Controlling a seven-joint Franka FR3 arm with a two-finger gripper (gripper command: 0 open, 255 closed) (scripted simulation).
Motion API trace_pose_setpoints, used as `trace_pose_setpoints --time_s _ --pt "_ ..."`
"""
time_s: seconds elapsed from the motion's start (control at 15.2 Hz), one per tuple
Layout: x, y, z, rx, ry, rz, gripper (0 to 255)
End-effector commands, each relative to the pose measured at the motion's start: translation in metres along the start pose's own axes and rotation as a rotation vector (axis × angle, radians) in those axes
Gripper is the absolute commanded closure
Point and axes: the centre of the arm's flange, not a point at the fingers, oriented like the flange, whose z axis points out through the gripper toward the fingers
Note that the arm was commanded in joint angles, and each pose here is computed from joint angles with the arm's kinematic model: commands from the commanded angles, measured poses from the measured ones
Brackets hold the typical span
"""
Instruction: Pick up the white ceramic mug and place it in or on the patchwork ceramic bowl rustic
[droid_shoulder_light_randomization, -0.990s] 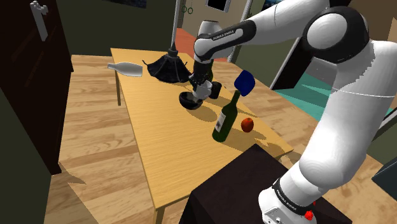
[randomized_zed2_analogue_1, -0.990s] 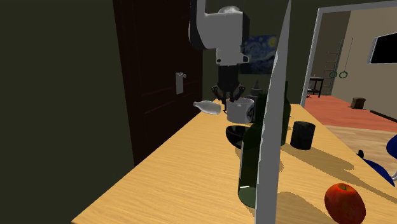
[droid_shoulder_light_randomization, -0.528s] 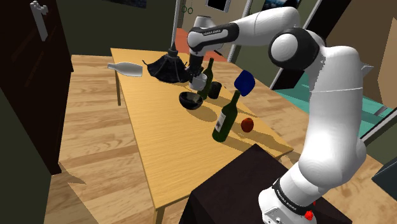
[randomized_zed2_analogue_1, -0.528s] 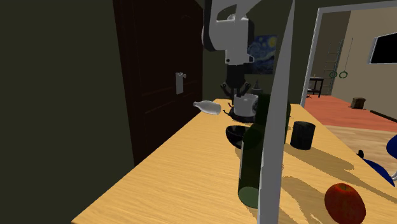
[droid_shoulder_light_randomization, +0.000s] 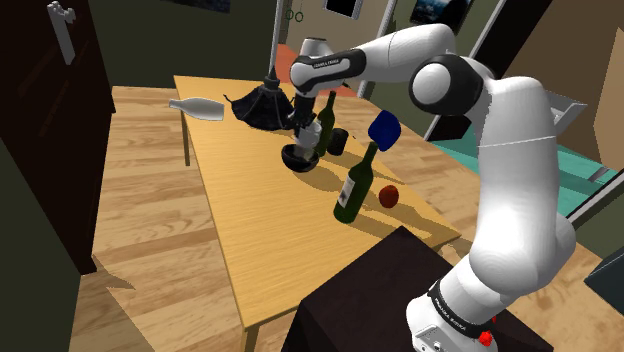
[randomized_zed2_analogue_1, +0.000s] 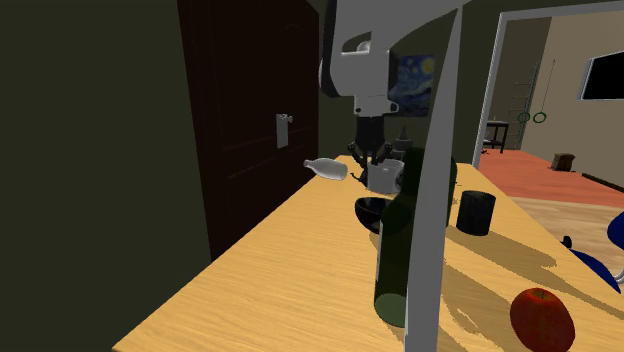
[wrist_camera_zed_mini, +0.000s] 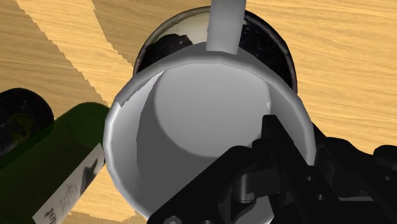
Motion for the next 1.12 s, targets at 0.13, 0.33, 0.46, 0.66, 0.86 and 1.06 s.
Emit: trace_pose_setpoints --time_s 0.13,0.33,0.46,0.66,0.86,1.06 --pt "-0.001 -0.001 0.021 0.0 0.001 0.0 255" --pt "-0.001 -0.001 0.037 0.0 0.001 0.0 255" --pt "-0.001 -0.002 0.048 0.0 0.001 0.0 255" --pt "-0.001 -0.002 0.048 0.0 0.001 0.0 255" --pt "-0.001 -0.002 0.048 0.0 0.001 0.0 255" --pt "-0.001 -0.002 0.048 0.0 0.001 0.0 0"
